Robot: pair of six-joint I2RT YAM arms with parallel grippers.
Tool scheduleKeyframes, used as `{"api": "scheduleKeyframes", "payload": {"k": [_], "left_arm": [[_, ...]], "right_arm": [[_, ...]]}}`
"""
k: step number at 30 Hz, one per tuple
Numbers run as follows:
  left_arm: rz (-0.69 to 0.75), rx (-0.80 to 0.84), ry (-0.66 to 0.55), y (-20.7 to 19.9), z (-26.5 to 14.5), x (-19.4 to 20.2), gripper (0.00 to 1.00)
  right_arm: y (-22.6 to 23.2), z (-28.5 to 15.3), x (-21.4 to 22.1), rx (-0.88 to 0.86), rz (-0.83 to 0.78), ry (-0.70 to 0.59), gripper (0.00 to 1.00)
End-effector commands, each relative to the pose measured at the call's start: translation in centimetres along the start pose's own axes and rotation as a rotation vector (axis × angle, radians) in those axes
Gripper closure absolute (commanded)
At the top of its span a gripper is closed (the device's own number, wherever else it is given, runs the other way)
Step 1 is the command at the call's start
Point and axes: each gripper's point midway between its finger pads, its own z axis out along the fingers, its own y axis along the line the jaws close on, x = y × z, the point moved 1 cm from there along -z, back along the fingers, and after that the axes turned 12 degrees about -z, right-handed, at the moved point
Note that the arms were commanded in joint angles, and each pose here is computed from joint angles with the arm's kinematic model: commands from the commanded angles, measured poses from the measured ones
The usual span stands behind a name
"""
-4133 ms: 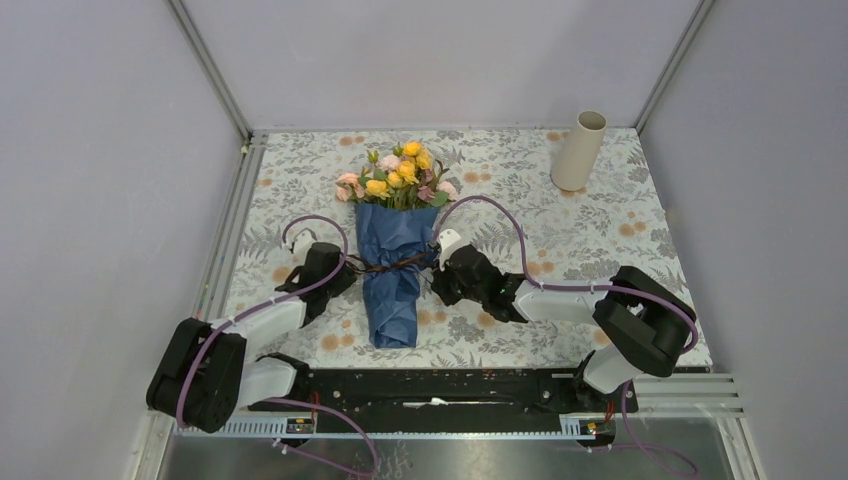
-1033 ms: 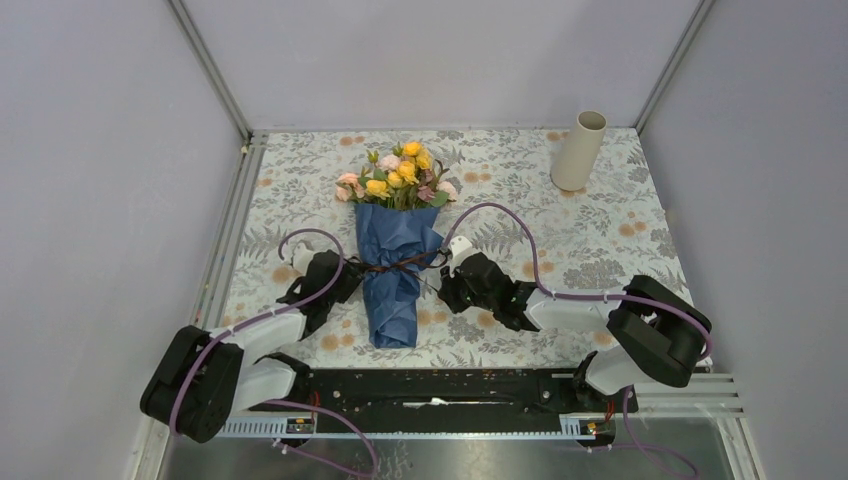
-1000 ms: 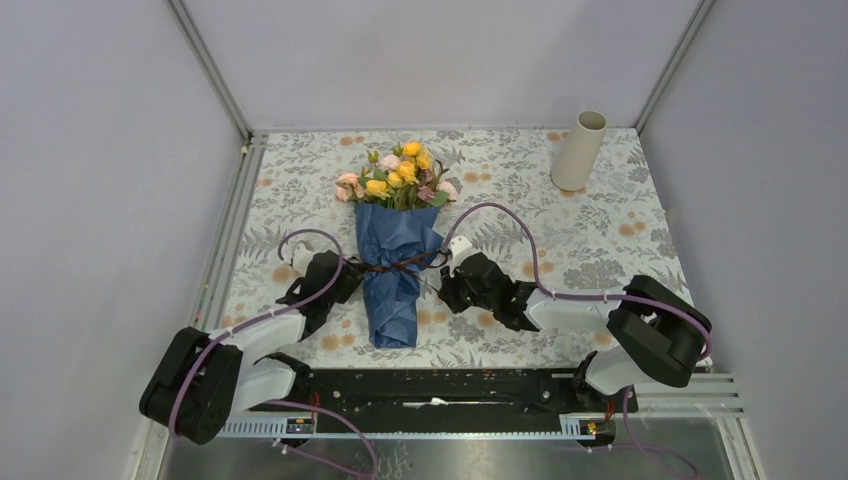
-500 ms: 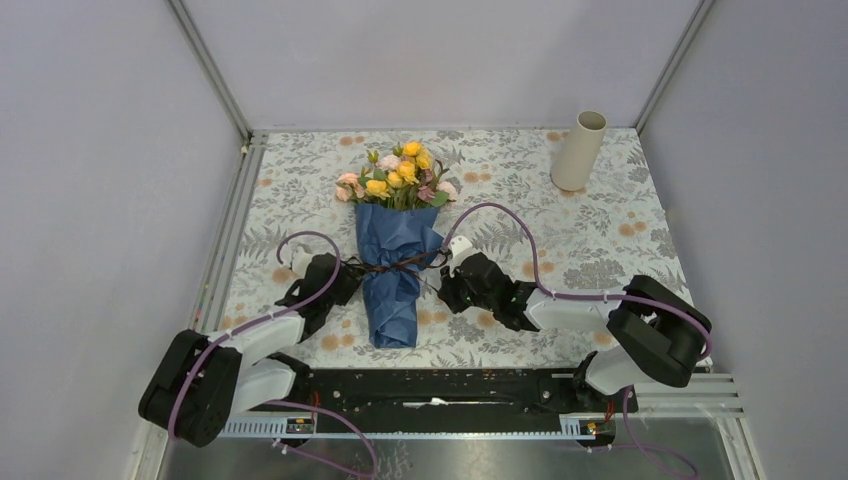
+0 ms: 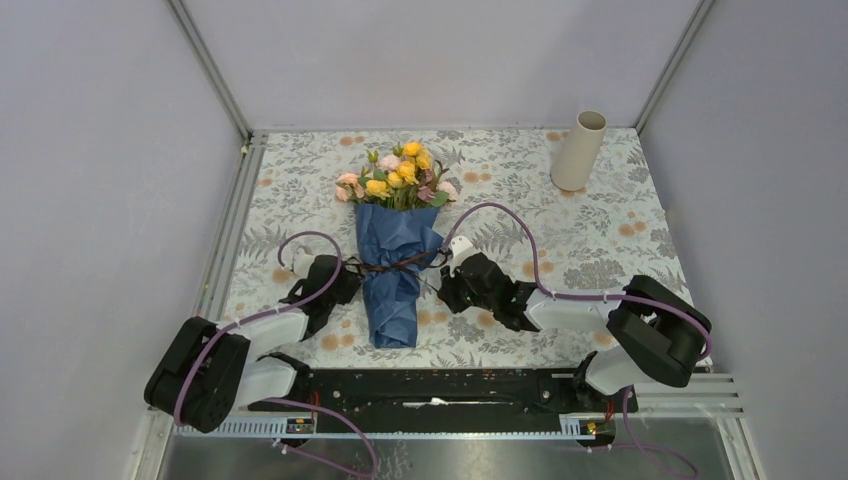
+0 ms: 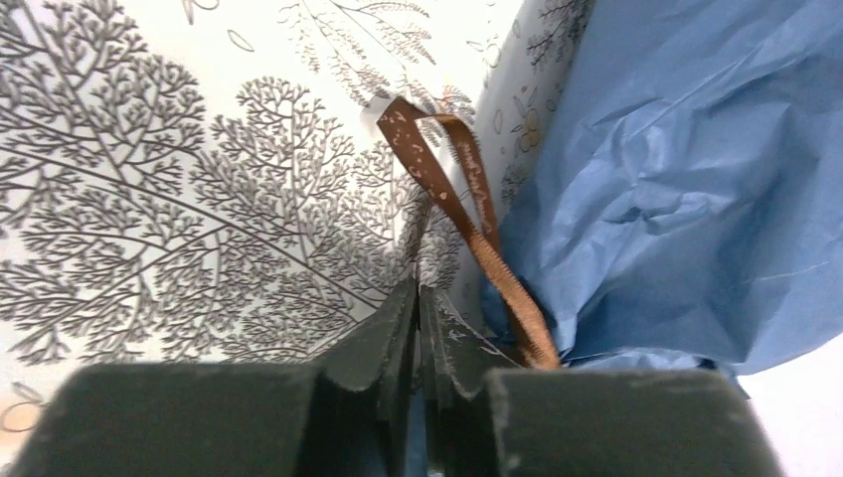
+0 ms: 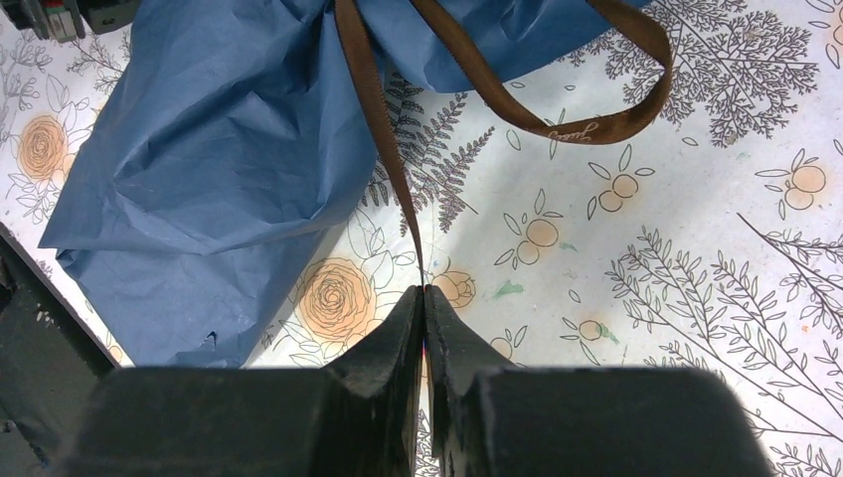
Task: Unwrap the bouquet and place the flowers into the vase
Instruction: Untie the ribbon from the wrapping paper.
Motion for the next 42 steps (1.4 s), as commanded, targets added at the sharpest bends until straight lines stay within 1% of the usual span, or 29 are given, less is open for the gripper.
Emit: {"api": "scheduleKeyframes", "payload": {"k": [1, 2, 3, 13, 19, 26, 42], "left_arm": [[0.004, -0.005, -0.043, 0.7, -0.2, -0.7, 0.95], [0.008, -0.008, -0.049, 0.8, -0.2, -0.8, 0.98], [0.011, -0.008, -0.054, 0.9, -0.3, -0.9, 1.0], [0.048, 0.015, -0.123, 0.2, -1.8, -2.5, 1.0], [0.065, -0.005, -0.117, 0.7, -1.9, -2.4, 1.0], [0.079, 0.0, -0.122, 0.4, -2.2, -2.6, 1.0], [0.093, -0.014, -0.161, 1.2, -2.7, -3.7, 1.0]], "right_arm": [[0.4, -0.1, -1.1, -0.008, 0.007, -0.055, 0.9], [0.3, -0.1, -1.2, -0.003, 0.008, -0.06, 0.91], [0.2, -0.2, -1.1, 0.003, 0.01, -0.06, 0.92], [-1.5, -0.4, -0.1, 0.097, 0.013, -0.05, 0.96], [-1.9, -0.7, -0.3, 0.123, 0.018, -0.056, 0.98], [-2.7, -1.3, -0.4, 0.165, 0.023, -0.073, 0.99], [-4.5, -2.8, -0.2, 0.273, 0.033, -0.081, 0.99]]}}
